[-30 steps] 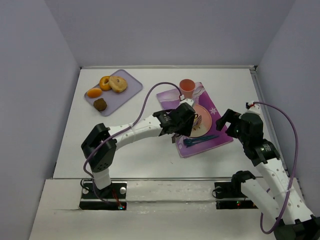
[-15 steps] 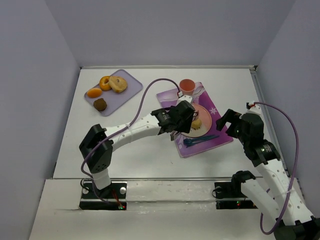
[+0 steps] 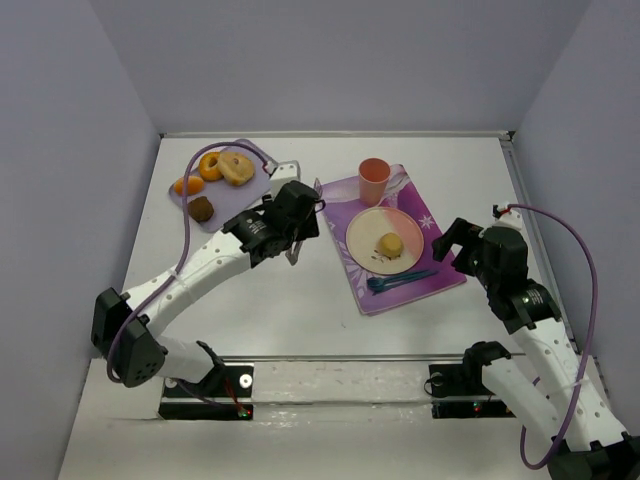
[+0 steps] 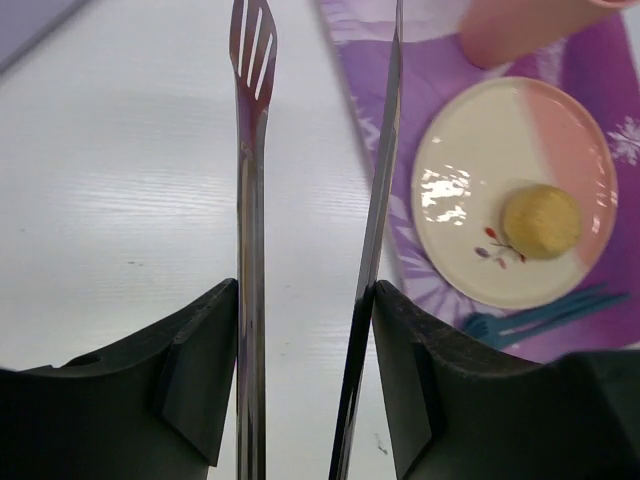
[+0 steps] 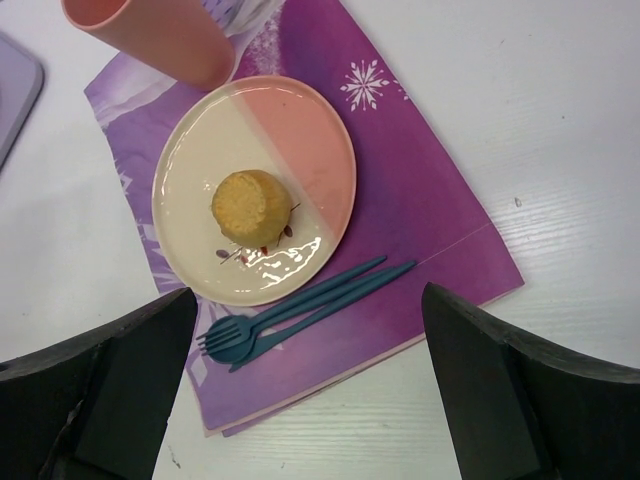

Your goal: Place the bread

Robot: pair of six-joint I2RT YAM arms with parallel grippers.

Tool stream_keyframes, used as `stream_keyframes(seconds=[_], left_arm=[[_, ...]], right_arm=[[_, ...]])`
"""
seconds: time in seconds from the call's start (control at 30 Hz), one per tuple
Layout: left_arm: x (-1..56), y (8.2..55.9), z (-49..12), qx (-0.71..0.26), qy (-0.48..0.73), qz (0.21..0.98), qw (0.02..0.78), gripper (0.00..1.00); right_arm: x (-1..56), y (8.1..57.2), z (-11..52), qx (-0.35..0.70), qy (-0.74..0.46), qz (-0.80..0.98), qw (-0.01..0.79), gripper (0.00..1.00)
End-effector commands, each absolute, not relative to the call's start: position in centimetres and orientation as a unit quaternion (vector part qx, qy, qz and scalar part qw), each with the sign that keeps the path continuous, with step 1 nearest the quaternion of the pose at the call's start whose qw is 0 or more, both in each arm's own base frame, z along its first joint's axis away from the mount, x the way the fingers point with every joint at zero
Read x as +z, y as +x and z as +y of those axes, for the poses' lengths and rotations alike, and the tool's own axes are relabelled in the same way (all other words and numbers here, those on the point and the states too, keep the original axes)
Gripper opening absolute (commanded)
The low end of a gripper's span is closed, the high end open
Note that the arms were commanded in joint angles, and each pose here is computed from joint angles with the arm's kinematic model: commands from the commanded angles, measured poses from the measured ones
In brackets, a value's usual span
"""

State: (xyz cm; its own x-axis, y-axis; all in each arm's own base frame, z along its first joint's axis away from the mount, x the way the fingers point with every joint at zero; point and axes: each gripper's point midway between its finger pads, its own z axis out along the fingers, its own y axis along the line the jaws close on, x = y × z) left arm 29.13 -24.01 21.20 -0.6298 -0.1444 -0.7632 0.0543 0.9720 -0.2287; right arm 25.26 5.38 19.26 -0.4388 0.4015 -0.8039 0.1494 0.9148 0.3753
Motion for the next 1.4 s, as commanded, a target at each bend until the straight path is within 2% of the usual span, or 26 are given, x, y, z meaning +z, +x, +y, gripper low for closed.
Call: stream_keyframes(seconds=[0.0,0.1,0.2,0.43,0.7,0.83,1.0,1.13,1.2,1.23,1.27,1.37], left_arm=[[20.2,30.3,-16.2,-0.039,-0.146,0.887,0.436,0.62],[18.1,30.1,-9.6,0.027,-0.242,0.875,0.419,0.63],[16.5,29.8,-5.3,0.046,-0.297,0.867,0.397,0.64],[17.2,30.6,0.4,0.064,-0.37,0.832,0.409,0.66],[17.2,34.8,0.4,0.052,-0.347,0.848,0.396,0.64],[16.8,36.0,0.2,0.051,-0.336,0.856,0.391,0.61],[16.3,37.0,0.5,0.062,-0.33,0.861,0.383,0.62],[15.6,37.2,1.0,0.068,-0.336,0.862,0.374,0.53],[15.5,37.2,1.0,0.067,-0.335,0.862,0.374,0.43],[15.6,37.3,0.9,0.064,-0.335,0.862,0.375,0.43],[15.8,37.3,0.9,0.062,-0.334,0.862,0.376,0.36],[16.3,37.3,0.6,0.053,-0.332,0.861,0.382,0.26]], right_arm=[[20.3,25.7,5.7,0.137,0.159,0.827,0.522,1.0],[20.2,25.7,5.8,0.138,0.158,0.828,0.52,1.0],[20.2,25.8,5.8,0.138,0.158,0.828,0.52,1.0],[20.1,25.8,5.9,0.14,0.157,0.829,0.518,1.0],[20.0,25.9,5.8,0.137,0.156,0.83,0.517,1.0],[20.1,25.9,5.7,0.135,0.159,0.83,0.518,1.0],[20.0,25.9,5.6,0.132,0.16,0.83,0.518,1.0],[20.0,26.0,5.5,0.13,0.161,0.829,0.519,1.0],[20.0,25.9,5.5,0.129,0.161,0.83,0.518,1.0],[20.0,26.0,5.5,0.13,0.161,0.829,0.519,1.0],[20.0,26.0,5.5,0.129,0.162,0.829,0.519,1.0],[20.1,25.9,5.5,0.131,0.161,0.828,0.521,1.0]])
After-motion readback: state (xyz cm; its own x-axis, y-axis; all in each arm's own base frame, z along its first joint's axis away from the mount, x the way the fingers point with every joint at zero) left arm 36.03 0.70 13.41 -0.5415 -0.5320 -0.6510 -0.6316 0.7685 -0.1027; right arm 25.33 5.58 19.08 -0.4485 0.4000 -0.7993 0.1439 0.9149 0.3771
